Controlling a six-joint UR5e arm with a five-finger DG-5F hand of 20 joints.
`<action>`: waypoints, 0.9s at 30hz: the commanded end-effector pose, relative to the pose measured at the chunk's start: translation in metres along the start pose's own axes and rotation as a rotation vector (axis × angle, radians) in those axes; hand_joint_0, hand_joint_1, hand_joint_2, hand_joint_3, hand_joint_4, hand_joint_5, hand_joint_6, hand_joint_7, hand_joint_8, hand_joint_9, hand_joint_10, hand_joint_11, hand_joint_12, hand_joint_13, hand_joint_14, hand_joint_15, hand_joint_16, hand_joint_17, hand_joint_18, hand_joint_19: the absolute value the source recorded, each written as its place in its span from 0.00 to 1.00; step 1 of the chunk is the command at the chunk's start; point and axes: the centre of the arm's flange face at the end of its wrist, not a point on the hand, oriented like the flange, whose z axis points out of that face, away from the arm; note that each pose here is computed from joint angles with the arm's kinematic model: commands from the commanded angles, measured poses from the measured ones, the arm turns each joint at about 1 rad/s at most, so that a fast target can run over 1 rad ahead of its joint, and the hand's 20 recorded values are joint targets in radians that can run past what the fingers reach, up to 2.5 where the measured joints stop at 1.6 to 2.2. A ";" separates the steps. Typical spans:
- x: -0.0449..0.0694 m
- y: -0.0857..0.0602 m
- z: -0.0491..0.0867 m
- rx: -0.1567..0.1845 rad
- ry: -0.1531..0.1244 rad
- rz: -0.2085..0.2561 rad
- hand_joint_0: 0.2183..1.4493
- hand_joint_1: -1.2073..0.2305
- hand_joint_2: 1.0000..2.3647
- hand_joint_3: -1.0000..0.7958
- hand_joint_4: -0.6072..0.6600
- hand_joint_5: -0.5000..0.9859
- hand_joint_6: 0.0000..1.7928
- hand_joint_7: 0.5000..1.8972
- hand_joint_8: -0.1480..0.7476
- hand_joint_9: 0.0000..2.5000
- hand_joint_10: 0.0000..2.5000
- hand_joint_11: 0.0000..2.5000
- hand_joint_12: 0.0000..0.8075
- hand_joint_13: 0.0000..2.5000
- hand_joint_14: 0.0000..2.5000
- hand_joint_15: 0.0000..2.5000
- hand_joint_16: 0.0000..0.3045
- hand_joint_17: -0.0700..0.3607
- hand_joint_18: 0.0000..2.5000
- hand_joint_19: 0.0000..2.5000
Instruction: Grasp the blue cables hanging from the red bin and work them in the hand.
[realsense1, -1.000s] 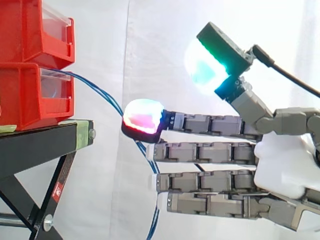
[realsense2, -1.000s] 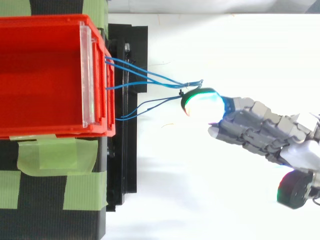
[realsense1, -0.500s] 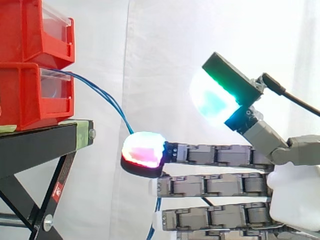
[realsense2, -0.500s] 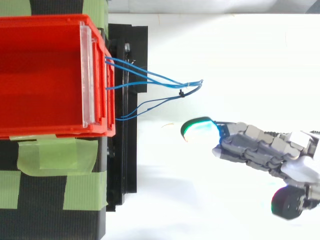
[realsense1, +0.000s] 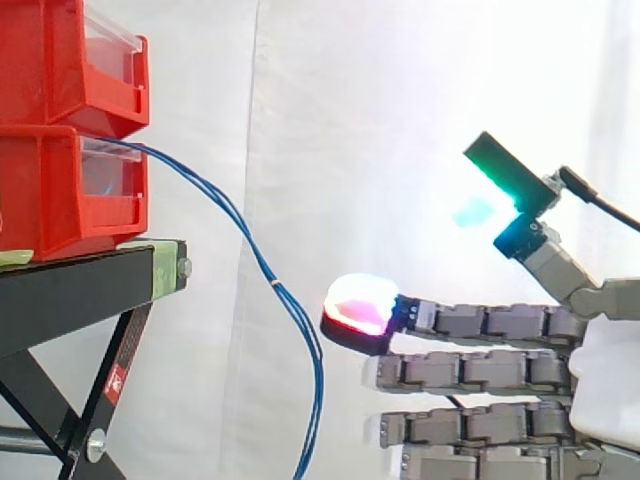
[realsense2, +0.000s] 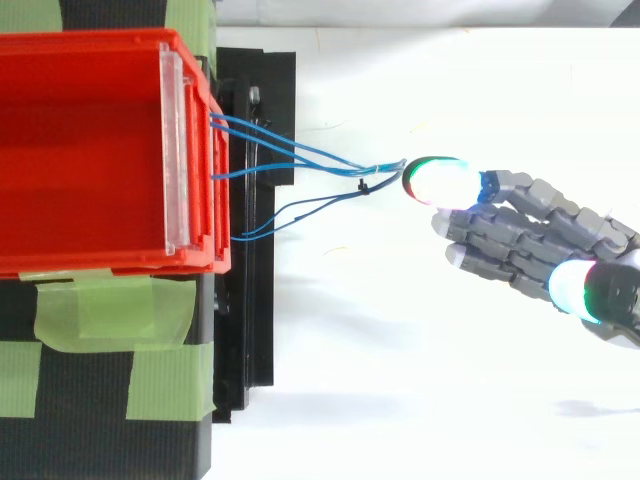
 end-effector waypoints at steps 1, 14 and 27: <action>-0.008 0.001 -0.003 0.005 -0.039 0.056 0.48 0.45 0.00 0.04 0.66 0.23 0.00 0.15 0.39 0.08 0.00 0.06 0.45 0.00 0.00 0.09 0.22 0.52 0.00 0.09; 0.000 0.001 0.000 -0.009 -0.030 0.017 0.48 0.44 0.00 0.05 0.66 0.24 0.00 0.15 0.39 0.08 0.00 0.05 0.45 0.00 0.00 0.09 0.22 0.52 0.00 0.09; 0.017 -0.009 0.008 -0.058 0.006 -0.033 0.48 0.44 0.00 0.05 0.67 0.24 0.00 0.15 0.39 0.09 0.00 0.06 0.45 0.00 0.00 0.09 0.22 0.52 0.00 0.09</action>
